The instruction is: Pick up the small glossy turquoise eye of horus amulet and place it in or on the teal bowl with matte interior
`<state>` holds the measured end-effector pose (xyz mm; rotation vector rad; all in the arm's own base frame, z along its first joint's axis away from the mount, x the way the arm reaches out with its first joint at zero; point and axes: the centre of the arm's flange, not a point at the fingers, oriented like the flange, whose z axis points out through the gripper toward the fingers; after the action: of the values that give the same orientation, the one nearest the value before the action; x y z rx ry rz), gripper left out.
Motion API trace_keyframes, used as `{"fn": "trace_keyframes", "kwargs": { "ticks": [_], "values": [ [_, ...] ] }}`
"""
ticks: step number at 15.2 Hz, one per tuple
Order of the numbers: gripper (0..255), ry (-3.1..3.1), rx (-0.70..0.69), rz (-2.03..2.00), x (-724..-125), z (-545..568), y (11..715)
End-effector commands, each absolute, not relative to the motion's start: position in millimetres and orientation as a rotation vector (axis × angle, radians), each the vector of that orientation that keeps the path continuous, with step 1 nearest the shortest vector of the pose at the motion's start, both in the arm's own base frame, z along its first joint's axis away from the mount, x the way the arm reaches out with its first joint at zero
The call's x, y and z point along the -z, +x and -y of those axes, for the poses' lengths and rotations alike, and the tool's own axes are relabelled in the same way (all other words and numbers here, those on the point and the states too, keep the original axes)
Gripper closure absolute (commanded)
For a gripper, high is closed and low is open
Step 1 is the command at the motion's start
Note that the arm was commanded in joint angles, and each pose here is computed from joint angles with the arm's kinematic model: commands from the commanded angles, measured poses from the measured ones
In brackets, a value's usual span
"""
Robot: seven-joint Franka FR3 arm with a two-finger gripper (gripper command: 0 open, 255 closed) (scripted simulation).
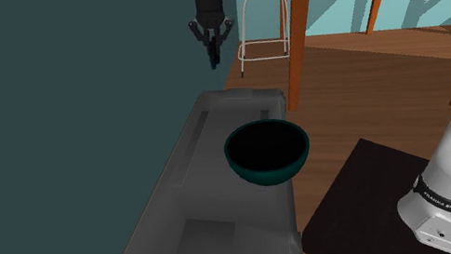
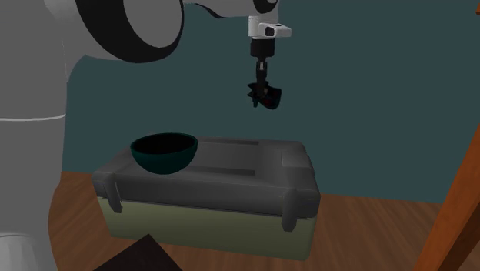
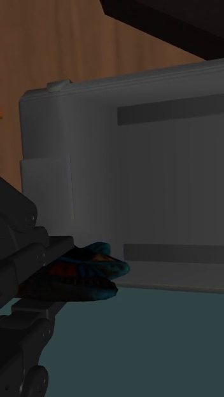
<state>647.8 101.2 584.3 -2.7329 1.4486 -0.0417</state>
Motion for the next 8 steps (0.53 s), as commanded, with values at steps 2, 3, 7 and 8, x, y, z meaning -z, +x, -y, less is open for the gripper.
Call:
{"fn": "trace_keyframes", "kwargs": {
  "ticks": [2,3,7,8],
  "values": [
    [255,-2.733,0.042,-1.448,-588.2,-116.6,618.3],
    [255,-2.733,0.042,-1.448,-588.9,-122.7,606.6],
    [255,-2.733,0.042,-1.448,-591.6,-147.1,559.9],
    [255,-2.733,0.042,-1.448,-592.3,-153.3,548.2]
  ]
}}
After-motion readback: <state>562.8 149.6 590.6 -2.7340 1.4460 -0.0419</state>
